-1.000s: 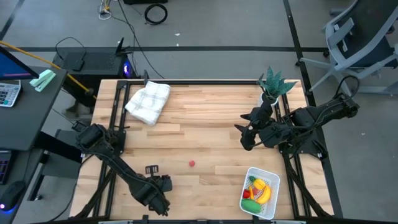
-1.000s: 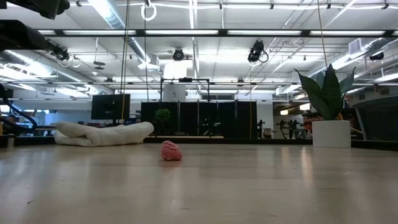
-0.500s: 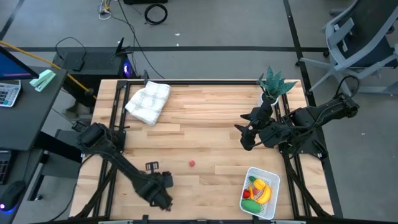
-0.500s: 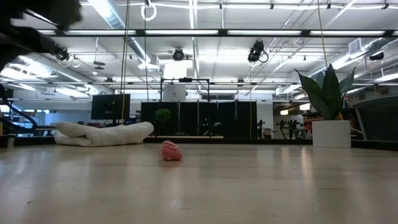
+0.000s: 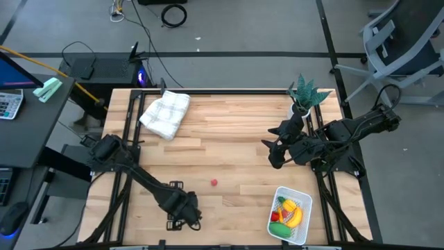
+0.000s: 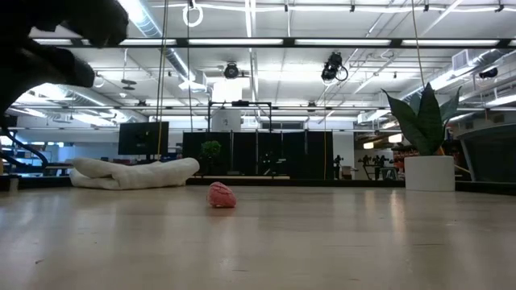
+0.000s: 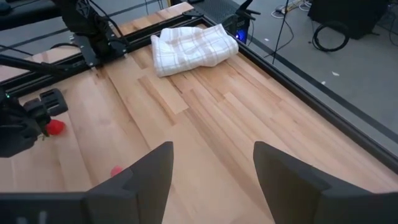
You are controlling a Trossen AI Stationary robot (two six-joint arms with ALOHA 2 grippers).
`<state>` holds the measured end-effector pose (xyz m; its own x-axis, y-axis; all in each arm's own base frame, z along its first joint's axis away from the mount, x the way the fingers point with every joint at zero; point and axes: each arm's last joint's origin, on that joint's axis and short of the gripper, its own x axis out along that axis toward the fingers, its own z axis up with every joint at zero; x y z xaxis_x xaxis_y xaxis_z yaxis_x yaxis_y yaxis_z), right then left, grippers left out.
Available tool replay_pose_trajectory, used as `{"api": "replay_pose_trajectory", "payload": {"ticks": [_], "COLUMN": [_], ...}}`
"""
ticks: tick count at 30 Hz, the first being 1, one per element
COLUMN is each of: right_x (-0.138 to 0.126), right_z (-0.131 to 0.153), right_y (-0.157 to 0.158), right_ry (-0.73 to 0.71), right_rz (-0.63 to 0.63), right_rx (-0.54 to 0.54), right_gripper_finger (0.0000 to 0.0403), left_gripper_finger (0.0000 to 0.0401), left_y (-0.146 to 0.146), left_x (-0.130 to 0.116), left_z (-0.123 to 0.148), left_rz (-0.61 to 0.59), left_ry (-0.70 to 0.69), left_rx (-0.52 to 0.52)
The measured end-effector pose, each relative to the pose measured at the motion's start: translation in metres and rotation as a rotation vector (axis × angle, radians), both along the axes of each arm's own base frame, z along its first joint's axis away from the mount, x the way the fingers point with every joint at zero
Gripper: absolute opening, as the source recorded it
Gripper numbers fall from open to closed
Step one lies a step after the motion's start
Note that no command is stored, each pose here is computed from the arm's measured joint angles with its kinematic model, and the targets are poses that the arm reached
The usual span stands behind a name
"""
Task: Pick and placing Produce into tupperware
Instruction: Put the red strawberry into the white basket
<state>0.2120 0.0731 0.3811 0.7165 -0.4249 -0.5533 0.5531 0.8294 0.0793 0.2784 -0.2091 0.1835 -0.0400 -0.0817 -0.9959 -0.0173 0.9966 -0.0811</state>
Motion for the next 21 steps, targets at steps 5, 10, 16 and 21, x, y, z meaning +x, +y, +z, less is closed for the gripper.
{"api": "replay_pose_trajectory", "payload": {"ticks": [5, 10, 16, 21], "right_x": [0.000, 0.000, -0.001, -0.001], "right_z": [0.000, 0.000, -0.001, -0.001], "right_y": [0.000, 0.000, 0.000, -0.001], "right_ry": [0.000, 0.001, 0.009, 0.019], "right_rz": [0.000, 0.001, 0.002, 0.002], "right_rx": [0.000, 0.000, -0.005, -0.009], "right_gripper_finger": [0.0231, 0.0231, 0.0231, 0.0231], "left_gripper_finger": [0.0189, 0.0184, 0.0188, 0.0189], "left_y": [0.004, 0.001, -0.013, -0.012], "left_x": [0.014, 0.012, 0.000, -0.011], "left_z": [0.013, 0.014, 0.012, -0.001], "left_rz": [0.015, 0.015, -0.038, -0.045], "left_ry": [-0.011, -0.010, -0.008, -0.007], "left_rx": [-0.084, -0.086, -0.070, 0.022]}}
